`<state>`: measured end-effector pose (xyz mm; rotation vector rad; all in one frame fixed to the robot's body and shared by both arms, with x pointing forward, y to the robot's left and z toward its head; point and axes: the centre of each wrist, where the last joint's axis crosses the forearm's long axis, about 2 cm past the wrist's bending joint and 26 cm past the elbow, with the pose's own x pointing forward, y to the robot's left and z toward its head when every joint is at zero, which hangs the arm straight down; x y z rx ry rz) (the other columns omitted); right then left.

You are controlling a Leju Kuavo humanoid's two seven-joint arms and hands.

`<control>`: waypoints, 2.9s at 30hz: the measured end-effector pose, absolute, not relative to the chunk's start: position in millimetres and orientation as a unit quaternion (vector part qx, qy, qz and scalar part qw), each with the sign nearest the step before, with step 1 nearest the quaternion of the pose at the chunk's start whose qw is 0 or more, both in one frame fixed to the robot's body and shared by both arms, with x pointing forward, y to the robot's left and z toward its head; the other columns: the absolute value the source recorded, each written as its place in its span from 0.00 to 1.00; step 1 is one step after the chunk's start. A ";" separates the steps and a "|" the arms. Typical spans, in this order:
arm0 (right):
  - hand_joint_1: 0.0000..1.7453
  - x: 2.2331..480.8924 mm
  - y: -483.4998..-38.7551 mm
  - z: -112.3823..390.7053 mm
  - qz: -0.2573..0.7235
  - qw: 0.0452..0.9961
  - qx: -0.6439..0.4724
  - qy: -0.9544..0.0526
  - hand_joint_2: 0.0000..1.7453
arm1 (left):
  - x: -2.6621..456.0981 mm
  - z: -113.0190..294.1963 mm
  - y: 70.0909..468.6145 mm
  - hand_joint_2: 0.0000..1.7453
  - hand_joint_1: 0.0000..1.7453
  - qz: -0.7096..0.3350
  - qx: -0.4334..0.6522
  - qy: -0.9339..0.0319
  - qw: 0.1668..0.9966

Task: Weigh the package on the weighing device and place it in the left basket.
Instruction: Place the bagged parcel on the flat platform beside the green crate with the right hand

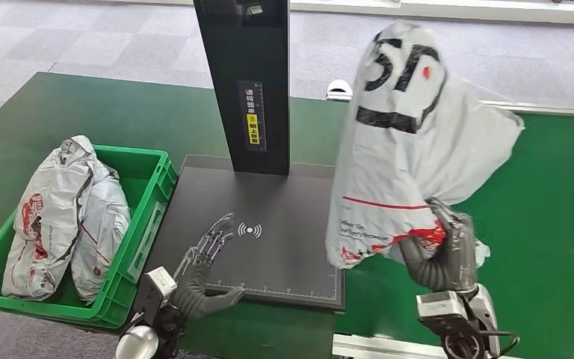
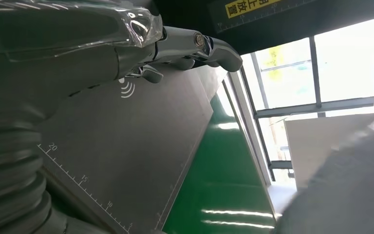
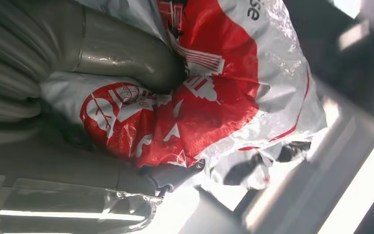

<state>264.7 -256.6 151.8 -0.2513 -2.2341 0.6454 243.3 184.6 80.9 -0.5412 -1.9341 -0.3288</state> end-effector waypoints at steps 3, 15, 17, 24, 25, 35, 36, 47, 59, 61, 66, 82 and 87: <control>1.00 269.9 -241.7 132.1 0.380 0.456 -0.058 -0.802 1.00 | 243.3 80.9 184.7 1.00 0.00 -0.143 -0.228 -0.808 0.524; 1.00 287.2 -235.5 60.7 0.548 0.589 0.086 -0.588 1.00 | 250.1 81.1 184.4 1.00 0.00 -0.150 -0.224 -0.805 0.529; 1.00 290.7 -237.9 60.4 0.555 0.589 0.095 -0.579 1.00 | 251.1 81.2 184.4 1.00 0.00 -0.148 -0.224 -0.804 0.530; 1.00 294.7 -241.0 61.5 0.544 0.572 0.132 -0.600 1.00 | 251.0 80.9 184.4 1.00 0.00 -0.144 -0.222 -0.803 0.535; 1.00 293.4 -241.4 60.9 0.533 0.565 0.152 -0.611 1.00 | 250.7 80.8 184.4 1.00 0.00 -0.143 -0.221 -0.803 0.535; 1.00 279.6 -235.9 63.1 0.477 0.537 0.229 -0.657 1.00 | 247.9 78.5 185.0 1.00 0.00 -0.137 -0.220 -0.802 0.538; 1.00 279.4 -235.8 63.4 0.476 0.537 0.230 -0.658 1.00 | 247.8 78.4 185.0 1.00 0.00 -0.137 -0.220 -0.802 0.538; 0.27 278.9 -236.3 64.2 0.467 0.540 0.221 -0.664 1.00 | 247.1 77.9 185.1 1.00 0.00 -0.136 -0.221 -0.803 0.537; 0.00 278.6 -238.3 62.9 0.449 0.550 0.191 -0.678 1.00 | 241.3 75.6 185.3 1.00 0.00 -0.133 -0.222 -0.801 0.539; 0.00 278.4 -238.2 62.7 0.447 0.551 0.190 -0.678 1.00 | 241.1 75.6 185.3 1.00 0.00 -0.133 -0.222 -0.801 0.539; 0.00 278.3 -237.8 62.7 0.446 0.551 0.190 -0.679 1.00 | 241.0 75.5 185.2 1.00 0.00 -0.133 -0.222 -0.801 0.539; 0.00 268.7 -243.1 63.1 0.342 0.555 0.193 -0.733 1.00 | 235.1 75.4 185.8 1.00 0.00 -0.127 -0.219 -0.806 0.535; 0.00 249.0 -254.1 62.2 0.218 0.568 0.205 -0.767 1.00 | 237.2 83.1 197.6 1.00 0.00 -0.083 -0.213 -0.824 0.519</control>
